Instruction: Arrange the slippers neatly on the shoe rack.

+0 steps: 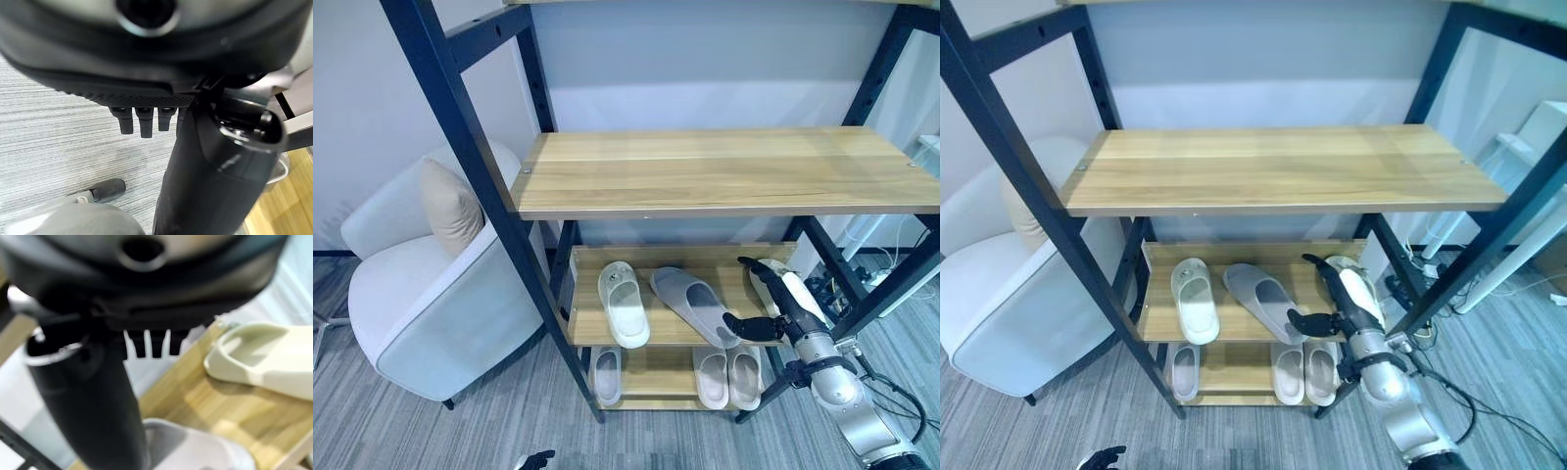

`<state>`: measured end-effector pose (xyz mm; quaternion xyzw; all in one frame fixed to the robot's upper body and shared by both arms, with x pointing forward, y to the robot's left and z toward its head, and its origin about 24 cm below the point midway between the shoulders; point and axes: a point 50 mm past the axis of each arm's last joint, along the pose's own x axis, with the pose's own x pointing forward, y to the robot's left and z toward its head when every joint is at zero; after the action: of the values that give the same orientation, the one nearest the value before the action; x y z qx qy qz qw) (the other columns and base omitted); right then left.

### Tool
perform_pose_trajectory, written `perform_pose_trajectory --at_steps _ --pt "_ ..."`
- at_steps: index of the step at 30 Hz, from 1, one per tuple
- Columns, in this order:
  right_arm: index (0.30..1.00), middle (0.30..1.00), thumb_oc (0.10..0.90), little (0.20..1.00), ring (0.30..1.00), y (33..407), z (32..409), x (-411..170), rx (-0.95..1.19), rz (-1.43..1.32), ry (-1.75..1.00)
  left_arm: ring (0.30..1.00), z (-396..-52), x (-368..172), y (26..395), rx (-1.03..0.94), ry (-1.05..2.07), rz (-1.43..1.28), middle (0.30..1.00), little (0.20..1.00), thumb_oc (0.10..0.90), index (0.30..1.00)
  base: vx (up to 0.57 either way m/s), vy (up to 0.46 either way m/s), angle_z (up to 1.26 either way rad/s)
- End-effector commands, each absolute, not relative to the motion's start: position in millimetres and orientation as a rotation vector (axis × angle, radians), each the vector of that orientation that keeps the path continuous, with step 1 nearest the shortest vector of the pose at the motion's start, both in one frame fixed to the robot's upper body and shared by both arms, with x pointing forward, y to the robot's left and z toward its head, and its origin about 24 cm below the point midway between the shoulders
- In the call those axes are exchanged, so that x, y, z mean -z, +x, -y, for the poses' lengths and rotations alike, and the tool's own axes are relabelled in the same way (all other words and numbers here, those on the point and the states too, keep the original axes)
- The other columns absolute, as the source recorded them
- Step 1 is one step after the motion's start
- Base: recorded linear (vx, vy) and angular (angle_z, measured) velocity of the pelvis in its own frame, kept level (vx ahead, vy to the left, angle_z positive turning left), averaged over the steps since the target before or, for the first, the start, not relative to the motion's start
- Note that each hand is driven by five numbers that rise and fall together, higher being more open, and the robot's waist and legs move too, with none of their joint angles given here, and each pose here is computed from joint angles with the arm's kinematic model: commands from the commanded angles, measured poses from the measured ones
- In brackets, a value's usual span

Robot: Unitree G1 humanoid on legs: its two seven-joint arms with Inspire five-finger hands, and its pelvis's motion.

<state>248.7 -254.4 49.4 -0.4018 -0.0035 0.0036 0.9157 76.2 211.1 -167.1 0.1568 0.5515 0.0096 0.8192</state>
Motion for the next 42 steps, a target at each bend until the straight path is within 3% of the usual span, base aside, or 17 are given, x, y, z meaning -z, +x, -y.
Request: perform_pose_trajectory --at_steps 1,9,27,28,29,30,42 --pt "0.9 0.9 0.8 0.9 0.9 289.8 250.7 -114.9 0.169 0.314 -0.794 0.9 -211.0 168.7 72.2 0.06 0.433 -1.19 0.9 0.9 0.8 0.9 0.05 0.005 0.04" --pt "0.9 0.9 0.8 0.9 0.9 304.3 262.0 -114.7 0.208 0.27 -0.808 0.9 -210.5 167.0 79.0 0.069 0.443 -1.157 0.9 0.9 0.8 0.9 0.01 0.001 0.03" --pt "0.9 0.9 0.8 0.9 0.9 335.7 248.0 -118.3 0.139 0.233 -0.838 0.9 -214.8 164.1 89.4 0.034 0.446 -1.125 0.9 0.9 0.8 0.9 -0.02 0.012 0.08" --pt "0.587 0.587 0.591 0.587 0.587 335.2 247.5 -115.6 0.134 0.225 -0.838 0.9 -214.7 164.1 89.3 0.032 0.444 -1.125 0.9 0.9 0.8 0.9 0.0 0.0 0.0" --pt "0.467 0.467 0.511 0.467 0.467 334.4 247.8 -112.8 0.131 0.214 -0.843 0.9 -214.7 164.2 88.8 0.032 0.444 -1.126 0.9 0.9 0.8 0.9 0.0 0.0 0.0" --pt "0.3 0.3 0.4 0.3 0.3 333.4 248.6 -111.1 0.129 0.207 -0.848 0.9 -214.8 164.4 87.7 0.032 0.444 -1.129 0.9 0.9 0.8 0.9 0.0 0.0 0.0" --pt "0.3 0.3 0.4 0.3 0.3 297.3 270.8 -94.4 0.272 0.192 -0.709 0.9 -220.6 164.9 80.2 -0.016 0.43 -1.151 0.9 0.9 0.8 0.9 0.0 0.0 0.0"
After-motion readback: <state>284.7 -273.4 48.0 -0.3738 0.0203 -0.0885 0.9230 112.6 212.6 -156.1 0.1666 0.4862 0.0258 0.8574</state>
